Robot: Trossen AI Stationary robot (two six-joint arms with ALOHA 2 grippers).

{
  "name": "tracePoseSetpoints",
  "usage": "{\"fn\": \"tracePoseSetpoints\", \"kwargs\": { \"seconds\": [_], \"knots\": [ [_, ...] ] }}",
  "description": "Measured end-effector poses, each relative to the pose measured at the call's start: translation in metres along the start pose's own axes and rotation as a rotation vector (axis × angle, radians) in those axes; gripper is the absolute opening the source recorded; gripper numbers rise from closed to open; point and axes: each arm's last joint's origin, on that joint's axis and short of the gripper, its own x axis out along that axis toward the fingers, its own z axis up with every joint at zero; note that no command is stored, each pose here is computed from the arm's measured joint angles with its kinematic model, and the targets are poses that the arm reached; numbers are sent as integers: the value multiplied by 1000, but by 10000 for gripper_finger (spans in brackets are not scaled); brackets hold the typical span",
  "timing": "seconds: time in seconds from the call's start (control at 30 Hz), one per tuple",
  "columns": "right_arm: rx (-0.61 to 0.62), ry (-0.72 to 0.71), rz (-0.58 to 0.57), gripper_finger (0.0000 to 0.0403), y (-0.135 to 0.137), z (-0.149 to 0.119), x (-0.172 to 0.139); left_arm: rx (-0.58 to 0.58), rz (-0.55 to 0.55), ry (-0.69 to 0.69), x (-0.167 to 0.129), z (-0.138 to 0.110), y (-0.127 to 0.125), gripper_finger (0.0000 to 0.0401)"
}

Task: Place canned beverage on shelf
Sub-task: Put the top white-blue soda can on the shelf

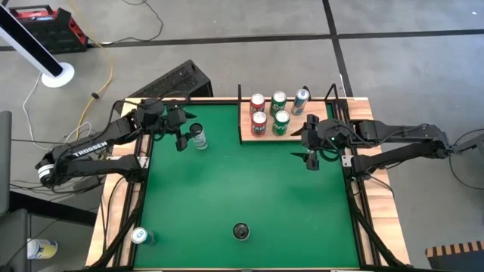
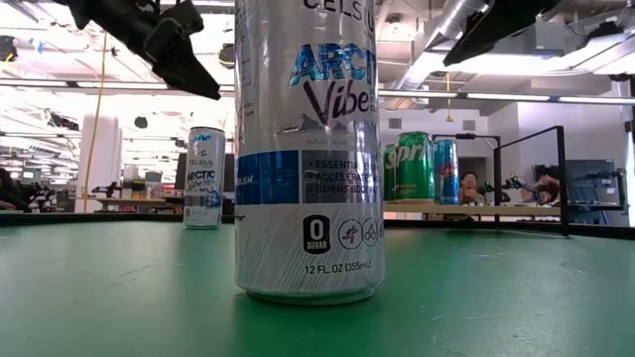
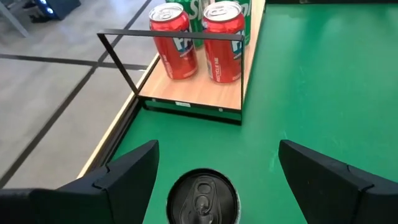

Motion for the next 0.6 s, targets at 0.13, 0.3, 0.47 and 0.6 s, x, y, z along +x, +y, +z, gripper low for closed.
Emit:
{"fn": "tracePoseSetpoints", "kwargs": {
  "seconds": [0.13,0.3,0.47,0.6],
  "knots": [
    [12,22,3,340,2,-6,4,-19,18,-17,-1,1,5,316],
    [48,13,-1,340,3,-14,8,1,180,-70,-3,10,11,316],
    [57,16,-1,340,3,-14,10,-37,197,-82,-3,11,12,316],
    [56,0,-4,340,3,-13,9,-53,195,-78,-3,11,12,316]
  ]
}}
